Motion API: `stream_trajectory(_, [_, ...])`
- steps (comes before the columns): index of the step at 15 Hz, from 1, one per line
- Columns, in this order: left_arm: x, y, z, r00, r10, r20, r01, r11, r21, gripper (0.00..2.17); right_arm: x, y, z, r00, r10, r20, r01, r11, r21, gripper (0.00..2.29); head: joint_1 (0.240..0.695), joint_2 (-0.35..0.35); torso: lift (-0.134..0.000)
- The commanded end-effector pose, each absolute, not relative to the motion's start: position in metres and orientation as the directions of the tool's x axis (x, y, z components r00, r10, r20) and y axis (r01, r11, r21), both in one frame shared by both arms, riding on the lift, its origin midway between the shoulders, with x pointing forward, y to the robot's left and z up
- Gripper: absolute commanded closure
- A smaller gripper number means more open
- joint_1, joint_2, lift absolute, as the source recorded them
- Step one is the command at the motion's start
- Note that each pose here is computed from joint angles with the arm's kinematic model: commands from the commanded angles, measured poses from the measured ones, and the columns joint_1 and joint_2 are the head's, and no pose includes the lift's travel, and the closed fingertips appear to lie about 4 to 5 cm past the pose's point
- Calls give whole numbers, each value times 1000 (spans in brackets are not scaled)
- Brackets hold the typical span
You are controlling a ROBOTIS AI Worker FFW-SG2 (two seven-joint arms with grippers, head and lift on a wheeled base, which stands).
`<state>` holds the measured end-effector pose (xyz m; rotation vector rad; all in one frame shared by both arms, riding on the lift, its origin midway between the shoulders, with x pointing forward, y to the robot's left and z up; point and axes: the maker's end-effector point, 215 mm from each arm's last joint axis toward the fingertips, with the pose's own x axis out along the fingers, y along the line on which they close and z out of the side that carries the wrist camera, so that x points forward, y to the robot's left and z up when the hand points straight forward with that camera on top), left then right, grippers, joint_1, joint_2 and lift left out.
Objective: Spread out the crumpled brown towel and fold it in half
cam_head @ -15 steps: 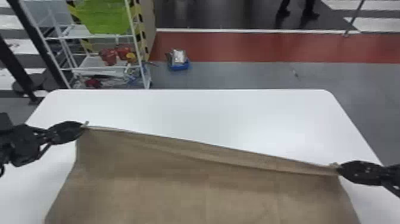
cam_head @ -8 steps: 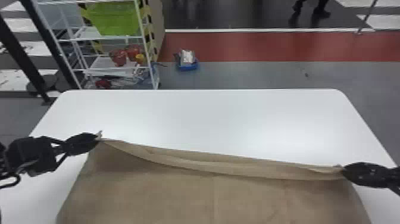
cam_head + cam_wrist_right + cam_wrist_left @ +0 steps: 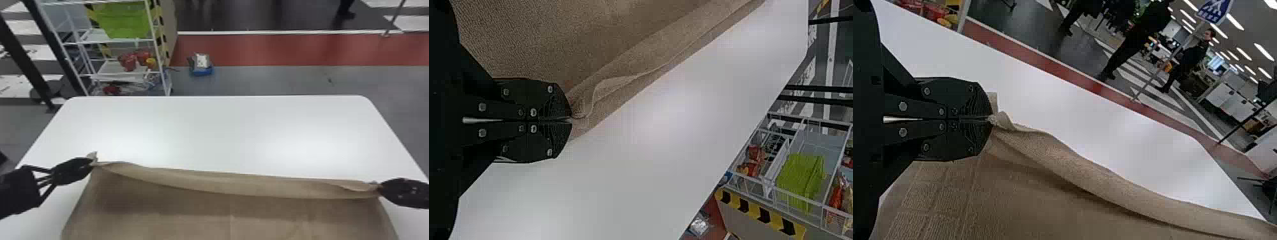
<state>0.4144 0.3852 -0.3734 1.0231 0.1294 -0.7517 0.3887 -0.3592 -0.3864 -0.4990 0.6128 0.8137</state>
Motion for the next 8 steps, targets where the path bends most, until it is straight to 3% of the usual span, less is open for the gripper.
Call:
stream_trajectory(1, [397, 375, -383, 735, -520, -435, 622, 262, 738, 1551, 378, -351, -414, 480, 512, -713, -824, 543, -164, 1531, 695, 39, -123])
stream_trajectory(5, [391, 367, -390, 722, -529, -446, 623, 217, 752, 1551, 372, -340, -422, 456, 524, -719, -844, 510, -164, 1531, 695, 39, -123])
stream_trajectory(8, [377, 370, -378, 735, -534, -418, 583, 183, 792, 1551, 364, -347, -402, 487, 518, -703, -836, 511, -203, 1531, 695, 39, -123])
